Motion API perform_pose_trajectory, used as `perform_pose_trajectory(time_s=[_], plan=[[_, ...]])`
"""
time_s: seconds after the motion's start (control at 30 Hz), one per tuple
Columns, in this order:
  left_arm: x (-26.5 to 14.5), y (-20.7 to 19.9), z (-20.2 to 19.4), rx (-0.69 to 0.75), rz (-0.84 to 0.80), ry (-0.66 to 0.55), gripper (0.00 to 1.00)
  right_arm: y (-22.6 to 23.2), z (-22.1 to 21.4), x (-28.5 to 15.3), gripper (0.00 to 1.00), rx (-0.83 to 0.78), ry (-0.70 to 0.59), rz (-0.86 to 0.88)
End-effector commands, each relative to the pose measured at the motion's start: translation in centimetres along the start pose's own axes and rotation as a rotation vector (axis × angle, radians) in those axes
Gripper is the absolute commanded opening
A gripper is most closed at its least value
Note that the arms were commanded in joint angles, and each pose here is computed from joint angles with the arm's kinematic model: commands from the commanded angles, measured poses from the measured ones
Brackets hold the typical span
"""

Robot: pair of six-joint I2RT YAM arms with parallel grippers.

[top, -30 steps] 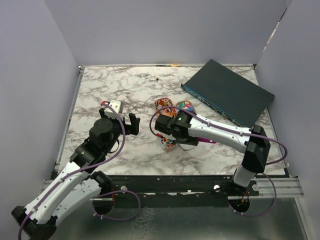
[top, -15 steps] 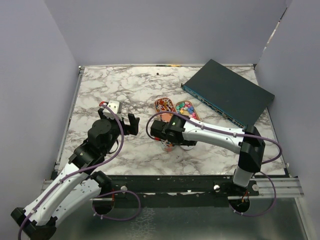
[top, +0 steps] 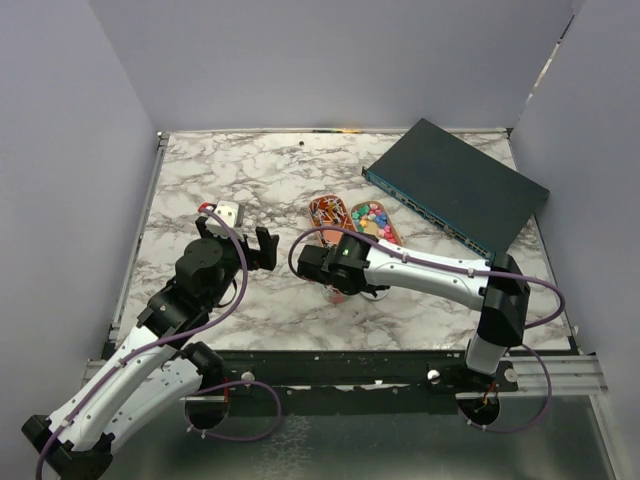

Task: Pack the candies
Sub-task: Place the fake candies in the packing bottle, then place the spatula at the center of the board.

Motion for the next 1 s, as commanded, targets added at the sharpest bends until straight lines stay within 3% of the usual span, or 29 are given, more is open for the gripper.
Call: perform_pose_trajectory(time_s=[0.0, 0.33, 0.53, 0.67, 0.97], plan=[[-0.2, 0.6, 0.0, 0.016, 0.026, -0.001, 0.99, -0.8, -1.4, -1.2, 0.01, 0.029, 0.002, -0.059], [-0.1, 0.6, -0.1, 0.015, 0.031, 0.002, 0.99, -0.8, -0.8, -2.6, 0.01, 0.196, -0.163, -0.061], [-0.1, 0.6, -0.2, 0.014, 0.030, 0.005, 0.99, -1.5, 0.1, -3.5, 0.01, 0.509, -0.395, -0.053], [0.1, 0.6, -0.3, 0.015, 0.031, 0.012, 0.99, -0.6, 1.6, -3.3, 0.01, 0.614, -0.491, 0.037], [0.3, 0.6, -0.5, 0.017, 0.035, 0.023, 0.99, 0.6, 6.4, -0.8, 0.01, 0.882, -0.534, 0.335]])
Point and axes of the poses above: each gripper's point midway between its finger pads, its own x axis out along the fingers, its own y axis along the line the jaws close on, z = x × y, the point moved 2 cm from there along -x, back along the fingers, and after that the axes turned 12 degrees about -x, right-handed, at the moved point
